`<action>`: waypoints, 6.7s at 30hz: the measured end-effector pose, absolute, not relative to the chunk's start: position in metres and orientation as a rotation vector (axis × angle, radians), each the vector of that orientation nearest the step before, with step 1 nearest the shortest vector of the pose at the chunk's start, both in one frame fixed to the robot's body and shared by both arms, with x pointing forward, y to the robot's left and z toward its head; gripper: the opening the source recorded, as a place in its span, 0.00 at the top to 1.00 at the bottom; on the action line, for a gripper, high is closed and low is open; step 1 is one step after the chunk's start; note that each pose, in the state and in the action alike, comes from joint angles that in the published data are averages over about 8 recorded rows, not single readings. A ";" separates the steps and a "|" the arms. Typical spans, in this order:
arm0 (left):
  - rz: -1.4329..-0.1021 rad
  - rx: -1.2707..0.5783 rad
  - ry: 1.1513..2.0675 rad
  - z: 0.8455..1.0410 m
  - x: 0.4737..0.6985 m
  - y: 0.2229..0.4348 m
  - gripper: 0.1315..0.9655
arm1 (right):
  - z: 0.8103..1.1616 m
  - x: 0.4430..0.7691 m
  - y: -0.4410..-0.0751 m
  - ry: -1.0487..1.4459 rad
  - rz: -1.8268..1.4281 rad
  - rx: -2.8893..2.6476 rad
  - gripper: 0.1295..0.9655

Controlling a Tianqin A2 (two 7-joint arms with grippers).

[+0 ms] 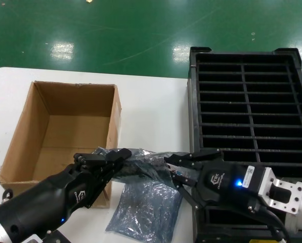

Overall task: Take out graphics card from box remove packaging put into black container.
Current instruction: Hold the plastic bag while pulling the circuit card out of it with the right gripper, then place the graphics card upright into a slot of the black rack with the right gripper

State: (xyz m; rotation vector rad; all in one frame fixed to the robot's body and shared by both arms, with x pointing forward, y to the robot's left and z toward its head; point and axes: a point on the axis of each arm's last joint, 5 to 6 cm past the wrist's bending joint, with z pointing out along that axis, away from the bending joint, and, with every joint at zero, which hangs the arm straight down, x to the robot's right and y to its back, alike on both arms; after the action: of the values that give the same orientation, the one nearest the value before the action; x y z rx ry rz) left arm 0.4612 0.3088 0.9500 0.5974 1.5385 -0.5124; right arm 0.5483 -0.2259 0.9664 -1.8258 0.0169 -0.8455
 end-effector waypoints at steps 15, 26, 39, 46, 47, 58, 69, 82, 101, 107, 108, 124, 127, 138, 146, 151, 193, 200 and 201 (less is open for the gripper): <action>-0.512 0.597 1.538 0.950 0.461 0.309 0.99 | 0.961 0.548 -0.211 -0.113 -0.836 -1.831 0.93; -0.512 0.597 1.538 0.950 0.461 0.309 0.99 | 0.963 0.541 -0.208 -0.189 -0.888 -1.811 0.93; -0.512 0.597 1.538 0.950 0.461 0.309 0.99 | 0.966 0.539 -0.214 -0.202 -0.960 -1.798 0.93; -0.512 0.597 1.538 0.950 0.461 0.309 0.99 | 0.966 0.537 -0.221 -0.188 -0.968 -1.797 0.93; -0.512 0.597 1.538 0.950 0.461 0.309 0.99 | 0.967 0.537 -0.222 -0.185 -0.969 -1.796 0.93; -0.512 0.597 1.538 0.950 0.461 0.309 0.99 | 0.969 0.527 -0.234 -0.165 -0.980 -1.783 0.93; -0.512 0.597 1.538 0.950 0.461 0.309 0.99 | 0.983 0.509 -0.249 -0.153 -1.001 -1.753 0.93; -0.512 0.597 1.538 0.950 0.461 0.309 0.99 | 1.013 0.486 -0.279 -0.132 -1.087 -1.720 0.93; -0.512 0.597 1.538 0.950 0.461 0.309 0.99 | 1.064 0.457 -0.343 -0.038 -1.298 -1.726 0.93; -0.512 0.597 1.538 0.950 0.461 0.309 0.99 | 1.075 0.452 -0.365 -0.009 -1.358 -1.736 0.93; -0.512 0.597 1.538 0.950 0.461 0.309 0.99 | 1.076 0.452 -0.368 -0.010 -1.369 -1.742 0.93; -0.512 0.597 1.538 0.950 0.461 0.309 0.99 | 1.063 0.498 -0.366 -0.216 -1.304 -1.997 0.93; -0.512 0.597 1.538 0.950 0.461 0.309 0.99 | 1.061 0.506 -0.358 -0.232 -1.253 -2.045 0.93; -0.512 0.597 1.538 0.950 0.461 0.309 0.99 | 1.055 0.533 -0.336 -0.252 -1.137 -2.196 0.93; -0.512 0.597 1.538 0.950 0.461 0.309 0.99 | 1.058 0.545 -0.330 -0.230 -1.144 -2.252 0.93; -0.512 0.597 1.538 0.950 0.461 0.309 0.99 | 1.061 0.549 -0.328 -0.230 -1.157 -2.268 0.93; -0.512 0.597 1.538 0.950 0.461 0.309 0.99 | 1.065 0.522 -0.327 -0.316 -1.138 -2.326 0.93; -0.512 0.597 1.538 0.950 0.461 0.309 0.99 | 1.064 0.525 -0.324 -0.327 -1.132 -2.338 0.93; -0.512 0.597 1.538 0.950 0.461 0.309 0.99 | 1.064 0.525 -0.324 -0.328 -1.132 -2.339 0.93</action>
State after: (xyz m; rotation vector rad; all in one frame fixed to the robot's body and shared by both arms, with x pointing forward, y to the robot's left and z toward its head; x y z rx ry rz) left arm 0.4612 0.3087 0.9500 0.5974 1.5384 -0.5124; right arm 0.5254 -0.3242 1.0637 -2.3392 -0.3277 -1.1322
